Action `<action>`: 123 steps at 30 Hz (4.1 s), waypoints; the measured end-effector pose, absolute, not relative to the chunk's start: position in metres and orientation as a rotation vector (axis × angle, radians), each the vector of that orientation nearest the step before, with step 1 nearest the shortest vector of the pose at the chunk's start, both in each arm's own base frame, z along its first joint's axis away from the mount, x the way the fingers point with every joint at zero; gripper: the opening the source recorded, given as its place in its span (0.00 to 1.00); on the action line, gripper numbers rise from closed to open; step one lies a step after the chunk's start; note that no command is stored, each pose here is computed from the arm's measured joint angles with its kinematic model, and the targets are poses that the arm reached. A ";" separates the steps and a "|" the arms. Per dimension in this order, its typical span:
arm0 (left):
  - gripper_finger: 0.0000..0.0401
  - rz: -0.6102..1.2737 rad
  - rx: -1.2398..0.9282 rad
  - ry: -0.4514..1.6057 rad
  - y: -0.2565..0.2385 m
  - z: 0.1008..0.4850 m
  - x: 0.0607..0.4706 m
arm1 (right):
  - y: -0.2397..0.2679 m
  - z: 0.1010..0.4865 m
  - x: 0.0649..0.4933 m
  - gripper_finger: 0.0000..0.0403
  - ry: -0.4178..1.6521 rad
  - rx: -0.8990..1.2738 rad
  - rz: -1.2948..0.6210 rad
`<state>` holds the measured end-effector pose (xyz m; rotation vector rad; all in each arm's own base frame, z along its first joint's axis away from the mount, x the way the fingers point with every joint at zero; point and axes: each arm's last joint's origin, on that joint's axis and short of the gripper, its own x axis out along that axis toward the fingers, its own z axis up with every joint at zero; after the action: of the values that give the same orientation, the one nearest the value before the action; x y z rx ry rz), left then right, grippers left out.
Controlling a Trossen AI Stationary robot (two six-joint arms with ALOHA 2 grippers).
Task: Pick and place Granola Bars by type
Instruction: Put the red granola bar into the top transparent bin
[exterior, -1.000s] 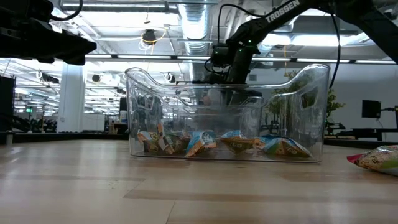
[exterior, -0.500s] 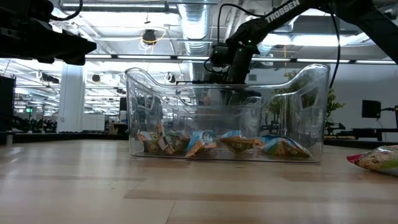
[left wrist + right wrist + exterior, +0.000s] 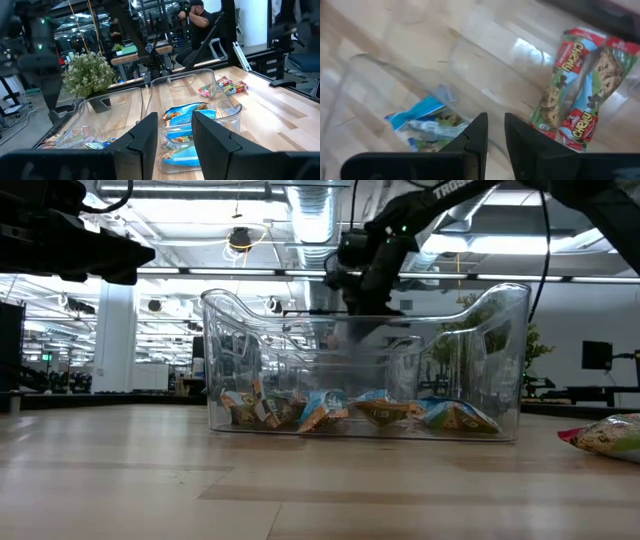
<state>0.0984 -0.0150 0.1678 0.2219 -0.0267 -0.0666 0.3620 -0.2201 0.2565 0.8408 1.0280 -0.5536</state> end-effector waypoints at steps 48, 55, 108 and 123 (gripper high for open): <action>0.28 -0.068 0.221 -0.026 -0.015 0.168 0.098 | 0.043 0.418 0.280 0.14 0.914 0.127 0.271; 0.28 -0.069 0.220 -0.027 -0.015 0.168 0.098 | 0.082 0.422 0.265 0.14 0.937 0.134 0.355; 0.28 -0.068 0.221 -0.026 -0.015 0.168 0.098 | 0.173 0.236 0.208 0.14 1.425 0.616 -0.444; 0.28 -0.067 0.221 -0.026 -0.015 0.168 0.098 | 0.177 0.187 0.204 0.40 1.453 0.710 -0.450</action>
<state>0.0984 -0.0150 0.1677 0.2206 -0.0261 -0.0675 0.2039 0.1766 0.1872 0.7104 1.4533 -0.4498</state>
